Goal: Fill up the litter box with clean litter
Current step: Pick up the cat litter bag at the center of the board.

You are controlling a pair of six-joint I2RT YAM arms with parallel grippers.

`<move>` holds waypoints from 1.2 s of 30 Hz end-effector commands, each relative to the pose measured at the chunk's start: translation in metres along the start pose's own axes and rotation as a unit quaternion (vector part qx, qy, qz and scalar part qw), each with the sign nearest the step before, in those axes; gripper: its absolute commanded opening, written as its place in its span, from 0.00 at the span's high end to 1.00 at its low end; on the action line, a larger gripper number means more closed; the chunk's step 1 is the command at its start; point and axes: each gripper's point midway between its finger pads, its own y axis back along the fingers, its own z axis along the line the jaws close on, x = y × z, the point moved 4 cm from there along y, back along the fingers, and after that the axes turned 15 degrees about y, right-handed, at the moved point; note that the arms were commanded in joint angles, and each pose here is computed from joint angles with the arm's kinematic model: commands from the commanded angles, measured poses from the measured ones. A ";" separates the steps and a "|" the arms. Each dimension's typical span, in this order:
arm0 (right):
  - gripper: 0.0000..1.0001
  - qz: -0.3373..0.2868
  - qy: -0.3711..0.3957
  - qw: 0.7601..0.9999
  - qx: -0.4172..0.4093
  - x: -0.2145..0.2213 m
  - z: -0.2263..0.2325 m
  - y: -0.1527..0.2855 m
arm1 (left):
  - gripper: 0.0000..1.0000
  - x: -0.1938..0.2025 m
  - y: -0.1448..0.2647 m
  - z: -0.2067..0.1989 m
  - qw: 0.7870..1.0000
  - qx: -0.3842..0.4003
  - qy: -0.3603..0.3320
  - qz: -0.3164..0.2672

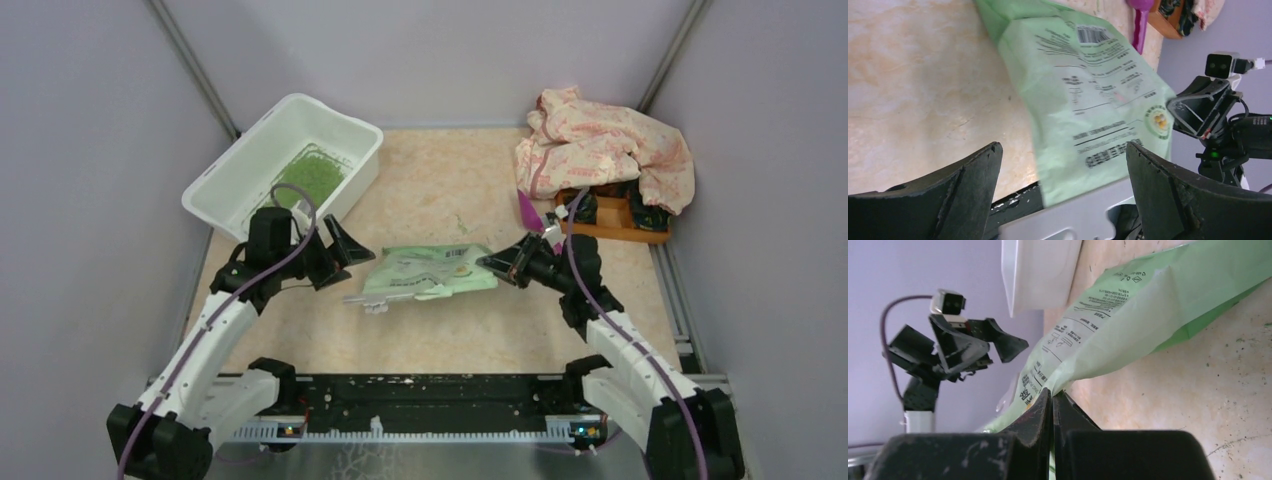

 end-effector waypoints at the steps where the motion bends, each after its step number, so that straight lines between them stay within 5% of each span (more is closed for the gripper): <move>1: 1.00 -0.044 0.000 0.993 -0.111 -0.047 0.040 0.007 | 0.01 -0.006 0.008 0.020 0.999 -0.029 0.024 0.008; 9: 1.00 -0.068 -0.031 0.988 -0.133 -0.072 0.033 0.002 | 0.01 -0.020 0.004 0.062 0.989 -0.053 0.133 0.021; 16: 1.00 -0.089 -0.063 0.980 -0.165 -0.092 0.030 -0.003 | 0.01 0.000 -0.020 0.058 0.953 0.057 0.263 0.136; 29: 1.00 -0.079 -0.053 0.978 -0.184 -0.104 0.033 0.001 | 0.01 -0.003 -0.008 0.029 0.942 0.046 0.317 0.099; 36: 1.00 -0.080 -0.058 0.977 -0.189 -0.105 0.024 0.009 | 0.01 -0.010 0.013 0.018 0.952 -0.028 0.303 0.005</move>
